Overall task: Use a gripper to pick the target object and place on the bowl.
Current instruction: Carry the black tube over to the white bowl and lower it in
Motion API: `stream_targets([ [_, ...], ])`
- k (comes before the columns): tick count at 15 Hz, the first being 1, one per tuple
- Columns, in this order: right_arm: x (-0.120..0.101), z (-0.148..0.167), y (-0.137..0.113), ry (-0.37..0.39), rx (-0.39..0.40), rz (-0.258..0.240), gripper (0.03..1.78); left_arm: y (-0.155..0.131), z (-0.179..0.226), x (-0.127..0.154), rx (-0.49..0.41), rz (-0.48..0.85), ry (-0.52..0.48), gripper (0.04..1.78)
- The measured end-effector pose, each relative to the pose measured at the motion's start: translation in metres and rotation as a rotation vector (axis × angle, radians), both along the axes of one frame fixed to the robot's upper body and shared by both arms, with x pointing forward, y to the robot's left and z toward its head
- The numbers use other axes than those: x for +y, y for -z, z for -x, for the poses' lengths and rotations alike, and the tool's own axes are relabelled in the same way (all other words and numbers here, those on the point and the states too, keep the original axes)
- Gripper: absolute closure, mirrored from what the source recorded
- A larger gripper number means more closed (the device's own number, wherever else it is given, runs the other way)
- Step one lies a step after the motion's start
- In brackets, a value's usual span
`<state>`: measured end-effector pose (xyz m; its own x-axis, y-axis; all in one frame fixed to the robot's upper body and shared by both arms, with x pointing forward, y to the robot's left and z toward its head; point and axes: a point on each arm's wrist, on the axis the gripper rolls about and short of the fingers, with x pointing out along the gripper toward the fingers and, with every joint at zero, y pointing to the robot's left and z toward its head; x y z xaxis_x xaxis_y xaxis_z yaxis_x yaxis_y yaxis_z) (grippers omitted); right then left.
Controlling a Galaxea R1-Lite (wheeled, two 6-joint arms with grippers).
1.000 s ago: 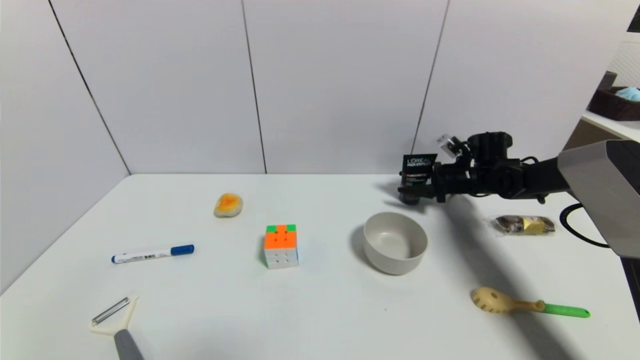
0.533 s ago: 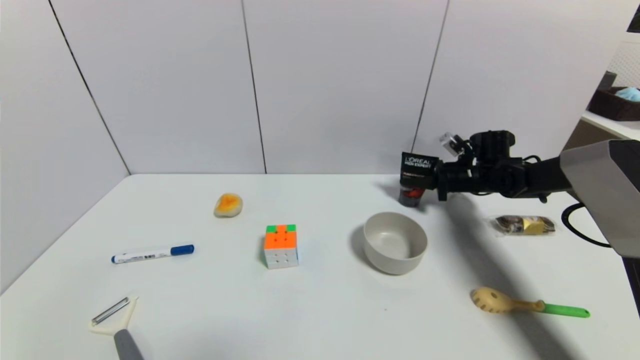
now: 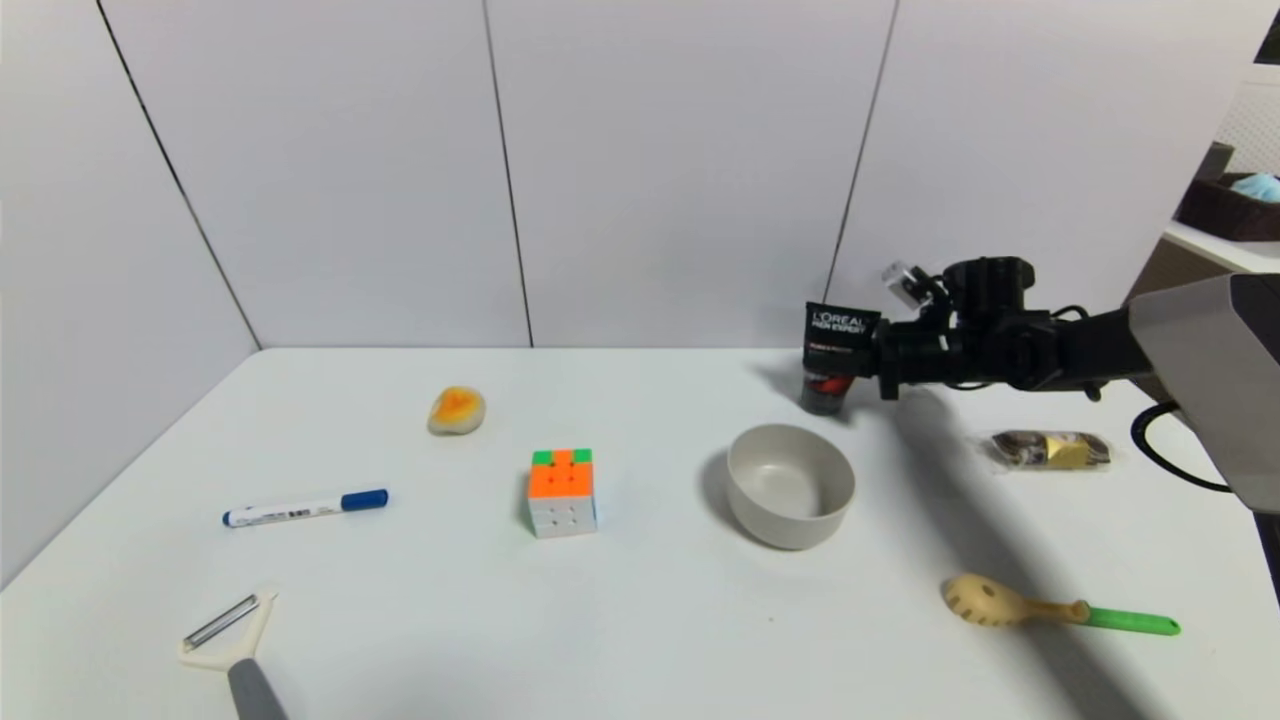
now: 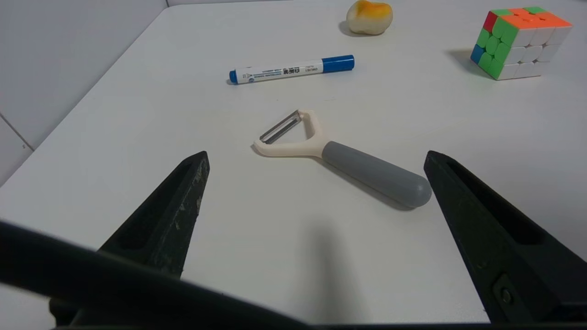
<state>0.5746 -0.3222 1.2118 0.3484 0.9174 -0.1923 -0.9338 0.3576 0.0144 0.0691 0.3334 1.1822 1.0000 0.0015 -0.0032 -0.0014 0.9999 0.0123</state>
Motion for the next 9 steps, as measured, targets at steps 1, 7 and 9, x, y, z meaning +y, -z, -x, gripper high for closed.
stream_targets([
  [1,-0.001,0.003,-0.005,0.001,0.012,0.0,1.43,0.0,0.0,0.0,0.0,-0.001,0.0,0.13],
  [7,0.0,0.05,-0.056,0.0,0.044,-0.001,1.43,0.0,0.0,0.0,0.0,0.0,0.0,0.13],
  [9,0.002,0.074,-0.069,-0.004,0.052,-0.001,1.43,0.0,0.0,0.0,0.0,0.0,-0.001,0.13],
])
